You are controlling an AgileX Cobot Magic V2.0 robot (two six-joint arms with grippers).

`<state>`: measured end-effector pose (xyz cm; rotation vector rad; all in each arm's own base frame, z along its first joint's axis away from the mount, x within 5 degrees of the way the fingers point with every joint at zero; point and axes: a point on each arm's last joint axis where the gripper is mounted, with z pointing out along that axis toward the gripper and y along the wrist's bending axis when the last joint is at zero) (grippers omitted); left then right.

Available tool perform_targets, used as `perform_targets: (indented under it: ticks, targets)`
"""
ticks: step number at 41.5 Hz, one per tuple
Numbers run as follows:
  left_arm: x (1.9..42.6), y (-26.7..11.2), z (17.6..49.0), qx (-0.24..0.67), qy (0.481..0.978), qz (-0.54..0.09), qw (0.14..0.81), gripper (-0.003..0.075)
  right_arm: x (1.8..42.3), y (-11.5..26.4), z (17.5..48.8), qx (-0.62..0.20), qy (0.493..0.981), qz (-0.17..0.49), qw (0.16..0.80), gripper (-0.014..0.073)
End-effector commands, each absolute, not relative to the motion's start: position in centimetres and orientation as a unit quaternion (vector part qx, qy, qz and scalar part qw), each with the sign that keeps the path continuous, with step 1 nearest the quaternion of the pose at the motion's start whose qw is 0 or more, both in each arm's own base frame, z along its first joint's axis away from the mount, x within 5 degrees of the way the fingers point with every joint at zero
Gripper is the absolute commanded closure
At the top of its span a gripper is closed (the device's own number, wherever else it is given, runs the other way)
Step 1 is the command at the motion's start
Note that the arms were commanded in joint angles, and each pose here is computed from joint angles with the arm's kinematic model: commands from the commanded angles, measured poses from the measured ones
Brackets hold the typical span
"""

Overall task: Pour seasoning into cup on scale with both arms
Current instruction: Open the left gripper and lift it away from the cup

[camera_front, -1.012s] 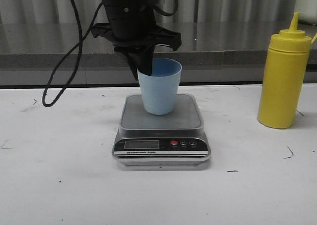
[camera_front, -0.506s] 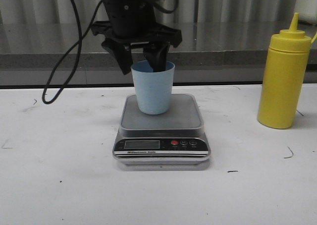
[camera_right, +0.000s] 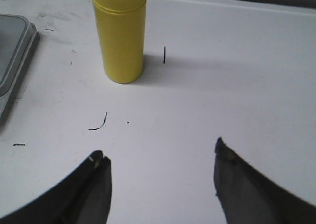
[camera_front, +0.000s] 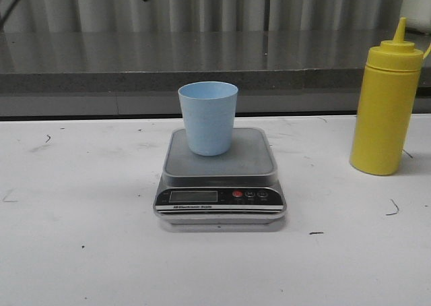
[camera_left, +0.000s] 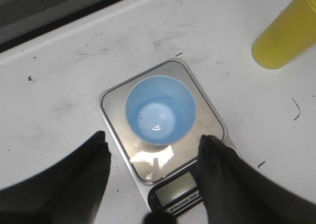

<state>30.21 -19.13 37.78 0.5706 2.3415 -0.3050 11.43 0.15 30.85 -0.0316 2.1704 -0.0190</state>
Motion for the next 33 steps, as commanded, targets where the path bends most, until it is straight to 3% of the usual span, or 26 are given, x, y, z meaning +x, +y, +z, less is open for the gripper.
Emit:
perform_targets:
  ticks: [1, 33]
  targets:
    - [27.0, -17.2, 40.9, 0.213, 0.868, -0.14, 0.425, 0.0353, 11.9, 0.0, 32.3, -0.017, 0.863, -0.017, 0.504, 0.0118]
    - [10.3, -6.2, 36.0, 0.211, 0.819, -0.148, 0.513, 0.0353, 11.9, 0.0, 32.3, -0.017, 0.863, -0.017, 0.504, 0.0118]
